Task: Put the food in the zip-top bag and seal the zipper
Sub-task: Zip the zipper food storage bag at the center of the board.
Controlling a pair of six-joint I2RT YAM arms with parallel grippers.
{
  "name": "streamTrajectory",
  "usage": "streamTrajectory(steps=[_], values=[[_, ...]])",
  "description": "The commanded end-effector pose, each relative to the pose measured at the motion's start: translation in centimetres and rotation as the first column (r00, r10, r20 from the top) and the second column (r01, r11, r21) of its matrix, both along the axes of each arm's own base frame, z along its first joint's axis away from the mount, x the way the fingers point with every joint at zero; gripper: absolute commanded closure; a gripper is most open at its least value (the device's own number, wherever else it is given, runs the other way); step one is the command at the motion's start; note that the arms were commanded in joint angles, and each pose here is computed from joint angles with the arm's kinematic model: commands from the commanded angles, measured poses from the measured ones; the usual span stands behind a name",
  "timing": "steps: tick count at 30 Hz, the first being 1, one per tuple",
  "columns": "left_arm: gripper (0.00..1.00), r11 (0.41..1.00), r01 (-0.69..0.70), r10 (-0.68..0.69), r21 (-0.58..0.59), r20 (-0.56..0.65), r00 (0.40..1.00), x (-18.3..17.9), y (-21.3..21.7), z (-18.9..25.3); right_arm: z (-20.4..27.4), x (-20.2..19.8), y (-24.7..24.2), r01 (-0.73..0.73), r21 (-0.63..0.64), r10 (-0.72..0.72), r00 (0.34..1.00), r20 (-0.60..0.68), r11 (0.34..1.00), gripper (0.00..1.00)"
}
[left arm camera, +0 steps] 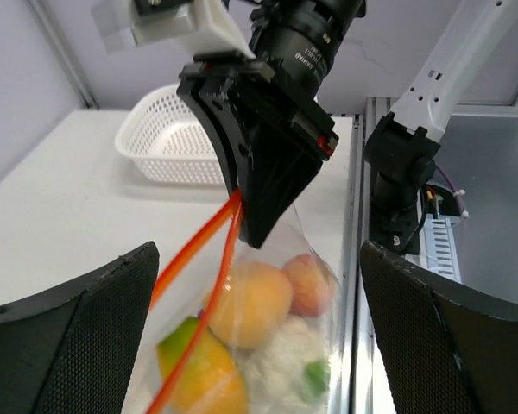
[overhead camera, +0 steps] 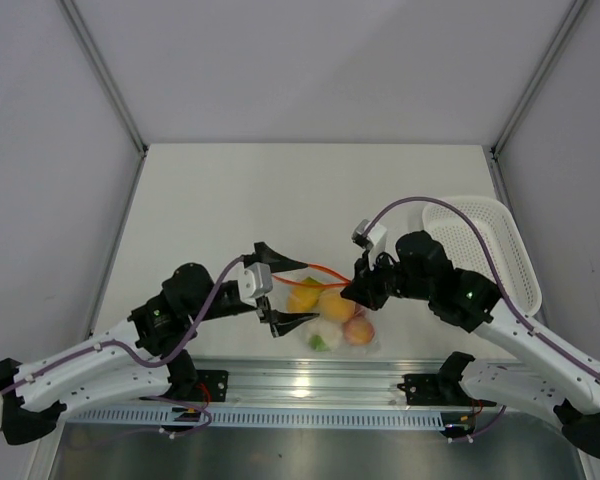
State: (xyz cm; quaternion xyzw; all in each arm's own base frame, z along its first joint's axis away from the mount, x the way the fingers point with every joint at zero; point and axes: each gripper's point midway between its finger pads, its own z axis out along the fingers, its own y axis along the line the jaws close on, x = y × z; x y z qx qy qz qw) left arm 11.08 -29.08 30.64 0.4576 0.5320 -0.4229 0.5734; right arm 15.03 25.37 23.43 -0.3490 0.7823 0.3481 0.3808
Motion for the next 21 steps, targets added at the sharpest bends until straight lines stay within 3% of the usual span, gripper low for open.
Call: streamTrajectory(steps=[1, 9, 14, 21], values=[[0.01, 0.995, 0.087, -0.076, -0.053, 0.173, 0.982, -0.8, -0.8, 1.3, 2.0, -2.1, 0.3, -0.123, 0.035, 0.123, 0.992, 0.009, 0.992, 1.00], [0.01, 0.988, 0.149, -0.157, 0.048, 0.318, 0.935, -0.2, -3.0, -0.3, 1.5, -3.3, -0.3, -0.171, 0.011, 0.171, 0.985, -0.007, 0.985, 1.00], [0.00, 0.960, 0.215, -0.259, 0.177, 0.283, 0.924, 0.5, -5.6, -3.6, 1.7, -3.1, -0.5, -0.168, -0.005, 0.168, 0.986, -0.002, 0.986, 1.00], [0.02, 0.910, 0.343, -0.390, 0.231, 0.202, 0.898, 1.0, -7.9, -5.1, 1.8, -3.1, -0.7, -0.163, -0.009, 0.163, 0.987, 0.003, 0.987, 1.00]])
